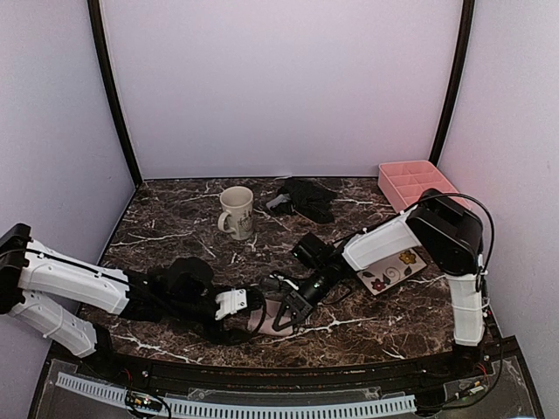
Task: Roll the underwear
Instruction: Roll the underwear at the center of the board.
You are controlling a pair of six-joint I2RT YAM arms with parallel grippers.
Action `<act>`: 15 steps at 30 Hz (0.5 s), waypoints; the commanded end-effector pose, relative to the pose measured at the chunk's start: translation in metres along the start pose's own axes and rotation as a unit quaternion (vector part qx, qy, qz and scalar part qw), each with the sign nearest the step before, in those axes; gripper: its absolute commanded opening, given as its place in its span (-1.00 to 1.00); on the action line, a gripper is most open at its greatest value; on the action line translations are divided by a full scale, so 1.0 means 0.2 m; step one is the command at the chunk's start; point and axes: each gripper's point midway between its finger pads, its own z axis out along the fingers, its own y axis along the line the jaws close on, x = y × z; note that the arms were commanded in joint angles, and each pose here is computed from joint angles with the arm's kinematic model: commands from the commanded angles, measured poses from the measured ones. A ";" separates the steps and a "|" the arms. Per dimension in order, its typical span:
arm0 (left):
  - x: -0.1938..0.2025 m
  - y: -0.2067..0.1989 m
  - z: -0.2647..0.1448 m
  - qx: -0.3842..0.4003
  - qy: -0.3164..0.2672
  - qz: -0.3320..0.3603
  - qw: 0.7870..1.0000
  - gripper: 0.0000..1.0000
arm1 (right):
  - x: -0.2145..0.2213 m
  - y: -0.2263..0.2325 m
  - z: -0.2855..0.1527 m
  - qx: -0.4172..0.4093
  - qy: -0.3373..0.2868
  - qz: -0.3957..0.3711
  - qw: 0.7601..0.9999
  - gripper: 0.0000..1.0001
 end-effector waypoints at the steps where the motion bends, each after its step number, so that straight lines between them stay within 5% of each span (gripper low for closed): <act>1: -0.14 0.02 0.12 -0.008 -0.027 0.057 0.998 0.37 | 0.19 -0.20 0.04 0.055 0.045 0.091 0.993 -1.00; 9: -0.15 0.04 0.34 0.007 0.001 0.072 0.997 -0.05 | 0.20 -0.22 0.05 0.060 0.045 0.090 0.993 -1.00; 15: 0.00 -0.01 0.33 0.028 0.046 0.044 0.998 -0.21 | 0.12 -0.20 0.02 0.073 0.034 0.059 0.995 -1.00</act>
